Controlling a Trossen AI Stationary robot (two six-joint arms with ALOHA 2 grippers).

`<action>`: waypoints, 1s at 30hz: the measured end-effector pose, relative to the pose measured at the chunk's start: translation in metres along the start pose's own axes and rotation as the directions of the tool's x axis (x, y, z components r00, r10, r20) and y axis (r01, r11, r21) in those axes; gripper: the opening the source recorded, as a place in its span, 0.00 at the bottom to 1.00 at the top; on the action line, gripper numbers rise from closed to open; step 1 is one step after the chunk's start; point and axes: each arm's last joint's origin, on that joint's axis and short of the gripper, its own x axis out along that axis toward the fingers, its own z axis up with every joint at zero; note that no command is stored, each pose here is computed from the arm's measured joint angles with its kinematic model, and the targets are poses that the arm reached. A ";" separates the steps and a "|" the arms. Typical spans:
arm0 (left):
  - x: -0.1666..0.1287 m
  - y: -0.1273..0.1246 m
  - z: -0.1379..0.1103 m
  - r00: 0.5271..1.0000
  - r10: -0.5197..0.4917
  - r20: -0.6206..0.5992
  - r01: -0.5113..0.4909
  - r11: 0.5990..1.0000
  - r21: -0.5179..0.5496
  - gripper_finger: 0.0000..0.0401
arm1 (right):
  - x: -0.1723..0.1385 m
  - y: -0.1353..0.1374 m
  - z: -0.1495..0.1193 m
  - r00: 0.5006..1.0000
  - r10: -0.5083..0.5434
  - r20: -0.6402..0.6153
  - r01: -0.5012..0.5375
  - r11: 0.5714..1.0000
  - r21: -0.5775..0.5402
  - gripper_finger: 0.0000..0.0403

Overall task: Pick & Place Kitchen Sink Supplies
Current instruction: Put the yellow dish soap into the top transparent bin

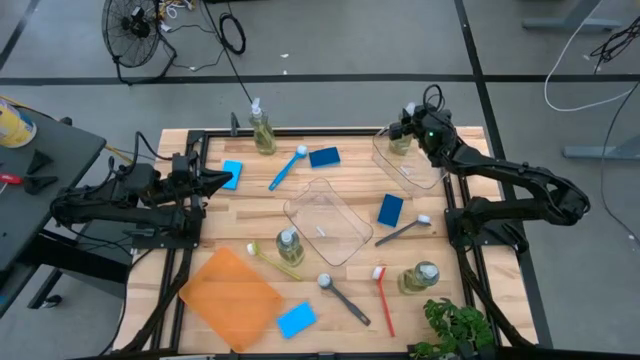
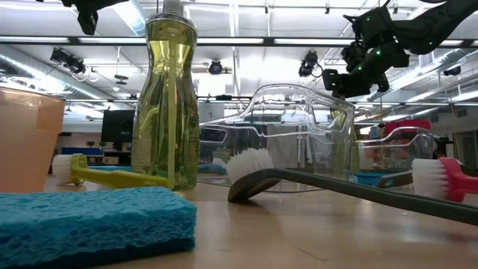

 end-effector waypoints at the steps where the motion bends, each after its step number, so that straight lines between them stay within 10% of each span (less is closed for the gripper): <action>1: 0.000 0.000 0.000 1.000 0.000 0.000 0.000 1.000 0.000 0.06 | 0.000 0.000 0.000 1.000 0.000 -0.002 0.000 1.000 -0.001 0.41; 30: 0.000 0.002 0.001 0.998 0.062 0.018 -0.062 0.998 0.000 0.15 | -0.032 -0.017 0.026 0.992 0.020 0.128 0.000 0.988 -0.151 0.79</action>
